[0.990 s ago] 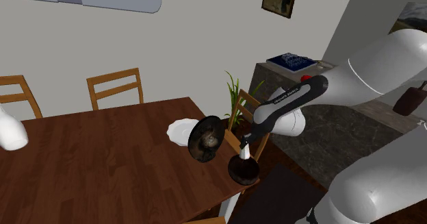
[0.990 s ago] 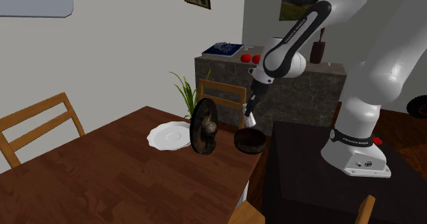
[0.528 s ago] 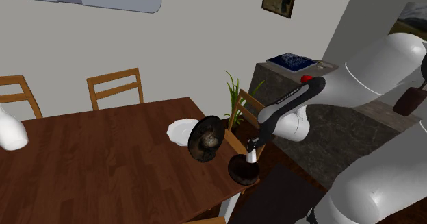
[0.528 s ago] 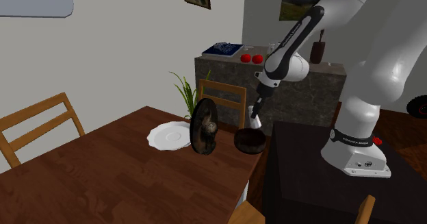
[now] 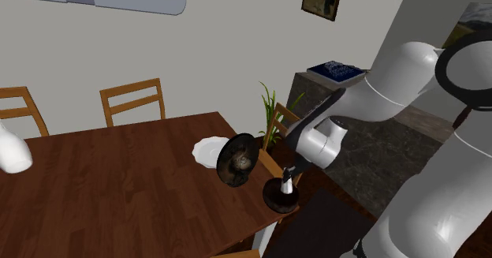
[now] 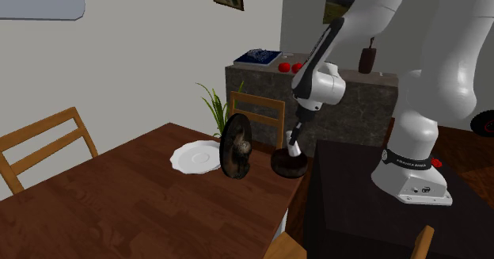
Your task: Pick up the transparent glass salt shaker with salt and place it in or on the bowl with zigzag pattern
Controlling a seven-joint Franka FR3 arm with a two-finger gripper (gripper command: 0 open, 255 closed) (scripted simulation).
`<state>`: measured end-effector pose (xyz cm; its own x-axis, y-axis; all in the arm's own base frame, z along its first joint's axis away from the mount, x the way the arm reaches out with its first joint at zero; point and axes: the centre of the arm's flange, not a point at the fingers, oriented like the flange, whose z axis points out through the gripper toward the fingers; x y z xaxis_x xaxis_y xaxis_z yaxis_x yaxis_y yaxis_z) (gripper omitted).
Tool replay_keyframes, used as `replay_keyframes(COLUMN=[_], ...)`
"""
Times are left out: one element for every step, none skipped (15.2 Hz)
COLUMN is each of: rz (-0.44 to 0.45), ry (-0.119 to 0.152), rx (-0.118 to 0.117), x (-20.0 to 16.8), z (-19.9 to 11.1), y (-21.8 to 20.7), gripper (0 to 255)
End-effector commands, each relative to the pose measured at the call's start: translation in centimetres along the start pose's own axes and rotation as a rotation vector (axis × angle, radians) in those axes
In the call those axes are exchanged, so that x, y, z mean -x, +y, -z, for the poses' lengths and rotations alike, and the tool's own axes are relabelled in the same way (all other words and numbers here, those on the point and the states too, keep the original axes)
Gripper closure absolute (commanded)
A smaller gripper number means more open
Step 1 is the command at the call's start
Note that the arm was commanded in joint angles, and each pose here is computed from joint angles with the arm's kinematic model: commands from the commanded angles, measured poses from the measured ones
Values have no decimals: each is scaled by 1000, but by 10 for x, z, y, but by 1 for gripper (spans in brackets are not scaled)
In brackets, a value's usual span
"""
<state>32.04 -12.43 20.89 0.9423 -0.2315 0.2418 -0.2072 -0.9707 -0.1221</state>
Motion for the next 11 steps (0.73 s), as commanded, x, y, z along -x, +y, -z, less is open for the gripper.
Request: replay_keyframes(rz=[-2,-2,-2,-2,-2,-2,-2,-2,-2,-2,-2], ry=[0,0,0,0,0,0,0,0,0,0,0], rx=[1,1,1,1,1,1,1,1,1,1,1], x=[5,6,7,7,7,7,7,7,7,7,7], z=[-10,-15,-20,-21,-21,-21,-21,-21,-21,-21,-21], y=[1,2,2,3,3,2,3,3,3,3,3], gripper=[255,255,255,255,255,255,255,255,255,255,255])
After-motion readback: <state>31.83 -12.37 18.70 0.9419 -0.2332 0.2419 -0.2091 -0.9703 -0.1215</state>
